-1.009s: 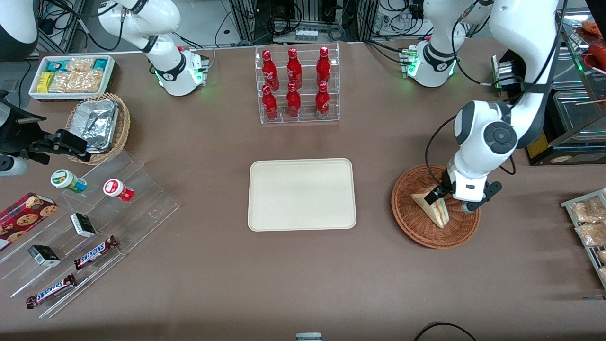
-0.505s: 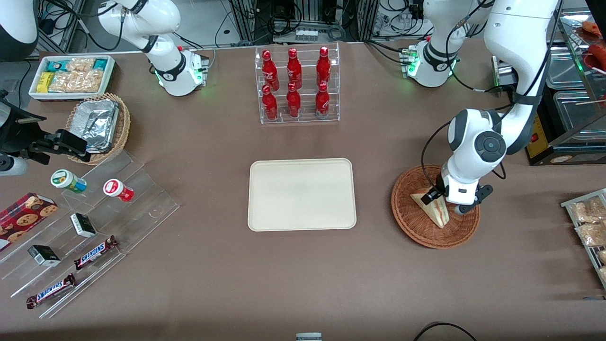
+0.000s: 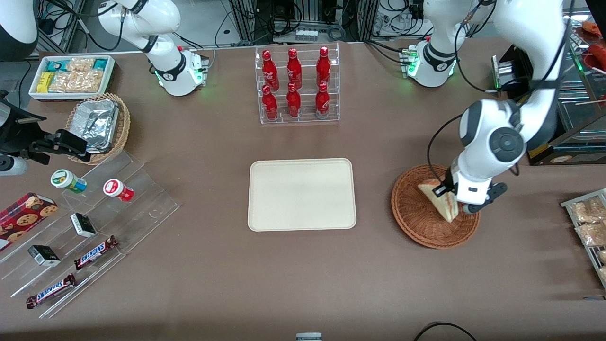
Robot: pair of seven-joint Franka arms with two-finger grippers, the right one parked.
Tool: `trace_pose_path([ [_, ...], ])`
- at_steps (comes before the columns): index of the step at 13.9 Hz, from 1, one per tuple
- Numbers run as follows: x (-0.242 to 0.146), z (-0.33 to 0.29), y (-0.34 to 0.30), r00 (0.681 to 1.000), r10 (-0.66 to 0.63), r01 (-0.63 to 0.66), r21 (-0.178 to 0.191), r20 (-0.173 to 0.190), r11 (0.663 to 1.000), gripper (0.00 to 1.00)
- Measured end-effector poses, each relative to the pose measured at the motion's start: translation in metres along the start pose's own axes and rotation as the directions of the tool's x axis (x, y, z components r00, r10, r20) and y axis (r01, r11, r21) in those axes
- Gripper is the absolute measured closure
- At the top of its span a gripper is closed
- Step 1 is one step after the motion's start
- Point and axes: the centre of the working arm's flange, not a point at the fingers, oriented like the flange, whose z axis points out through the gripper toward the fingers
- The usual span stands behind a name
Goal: Place sandwich from basket to tray
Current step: 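Lift the sandwich out of the basket with the left gripper, then carry the sandwich over the cream tray and lower it onto it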
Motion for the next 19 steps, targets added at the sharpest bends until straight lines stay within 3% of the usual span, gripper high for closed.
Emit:
trace_pose_path([
  [1, -0.006, -0.033, 0.004, 1.000, 0.016, -0.017, 0.016, 0.013, 1.000, 0.82],
  [3, -0.025, -0.094, 0.020, 0.998, 0.060, -0.061, 0.029, 0.022, 0.998, 0.85],
  [7, -0.096, -0.134, 0.085, 0.974, 0.225, -0.225, -0.003, -0.002, 0.974, 0.85],
  [9, -0.136, -0.129, 0.119, 0.952, 0.307, -0.307, -0.026, -0.013, 0.951, 0.85],
  [11, -0.177, -0.116, 0.150, 0.925, 0.379, -0.380, -0.019, -0.023, 0.925, 0.85],
  [14, -0.226, -0.082, 0.197, 0.903, 0.422, -0.425, -0.029, -0.078, 0.905, 0.85],
  [16, -0.259, -0.046, 0.225, 0.883, 0.459, -0.463, -0.016, -0.099, 0.886, 0.85],
  [19, -0.280, 0.002, 0.263, 0.881, 0.459, -0.461, 0.010, -0.112, 0.888, 0.85],
])
